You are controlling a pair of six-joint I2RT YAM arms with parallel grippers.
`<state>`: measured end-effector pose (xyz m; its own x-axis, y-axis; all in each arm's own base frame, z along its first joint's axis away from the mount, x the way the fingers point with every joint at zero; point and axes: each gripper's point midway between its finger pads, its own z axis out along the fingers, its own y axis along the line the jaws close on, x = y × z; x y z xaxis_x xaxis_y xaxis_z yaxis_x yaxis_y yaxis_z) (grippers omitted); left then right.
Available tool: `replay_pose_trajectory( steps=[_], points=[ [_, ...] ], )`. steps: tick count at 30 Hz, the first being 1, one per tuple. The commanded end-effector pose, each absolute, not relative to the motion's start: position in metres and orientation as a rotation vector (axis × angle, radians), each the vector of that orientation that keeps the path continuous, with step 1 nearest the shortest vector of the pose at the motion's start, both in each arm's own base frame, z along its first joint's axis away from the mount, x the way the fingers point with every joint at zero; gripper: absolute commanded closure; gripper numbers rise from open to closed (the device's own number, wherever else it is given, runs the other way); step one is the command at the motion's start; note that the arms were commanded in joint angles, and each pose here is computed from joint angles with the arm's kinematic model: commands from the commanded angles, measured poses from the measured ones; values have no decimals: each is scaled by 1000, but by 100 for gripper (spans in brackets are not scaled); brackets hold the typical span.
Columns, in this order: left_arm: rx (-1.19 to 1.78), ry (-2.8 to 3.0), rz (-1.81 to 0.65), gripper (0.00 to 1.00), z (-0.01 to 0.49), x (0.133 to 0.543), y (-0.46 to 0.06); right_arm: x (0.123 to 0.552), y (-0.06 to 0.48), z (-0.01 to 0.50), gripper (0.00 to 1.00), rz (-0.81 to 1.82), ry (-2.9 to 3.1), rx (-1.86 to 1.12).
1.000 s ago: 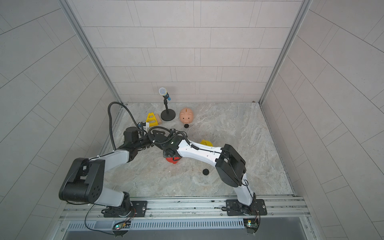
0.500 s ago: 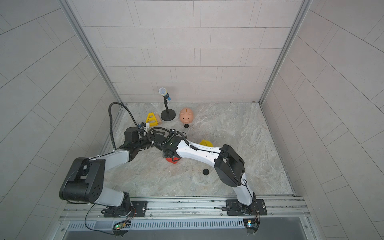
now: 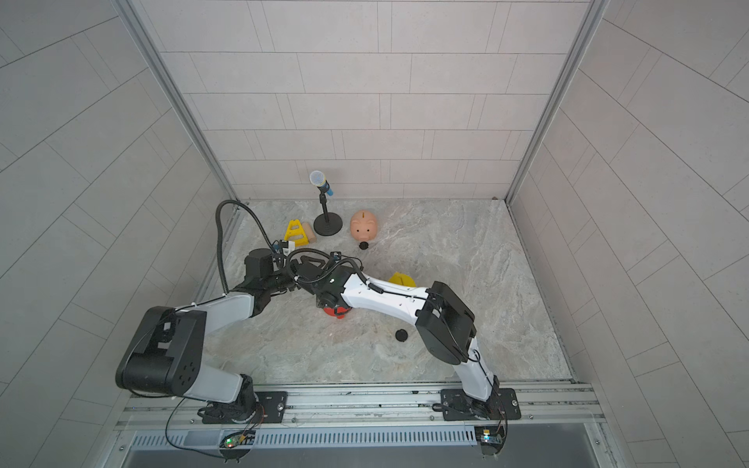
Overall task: Close piggy banks
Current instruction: Insert the knob into the piggy bank, then hold the piggy bank at the center of the board.
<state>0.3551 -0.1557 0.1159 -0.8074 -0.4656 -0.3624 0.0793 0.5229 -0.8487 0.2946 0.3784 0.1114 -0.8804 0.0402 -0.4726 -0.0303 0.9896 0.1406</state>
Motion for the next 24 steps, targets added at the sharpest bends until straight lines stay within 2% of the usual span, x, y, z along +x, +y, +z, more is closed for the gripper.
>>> replay_pose_trajectory(
  steps=[1,24],
  points=[
    [-272,2194,-1295,29,118,346,-164,286,369,74,100,110,2715,12],
    [-273,2334,-1293,30,73,307,-181,285,370,64,100,155,2766,40]
  ],
)
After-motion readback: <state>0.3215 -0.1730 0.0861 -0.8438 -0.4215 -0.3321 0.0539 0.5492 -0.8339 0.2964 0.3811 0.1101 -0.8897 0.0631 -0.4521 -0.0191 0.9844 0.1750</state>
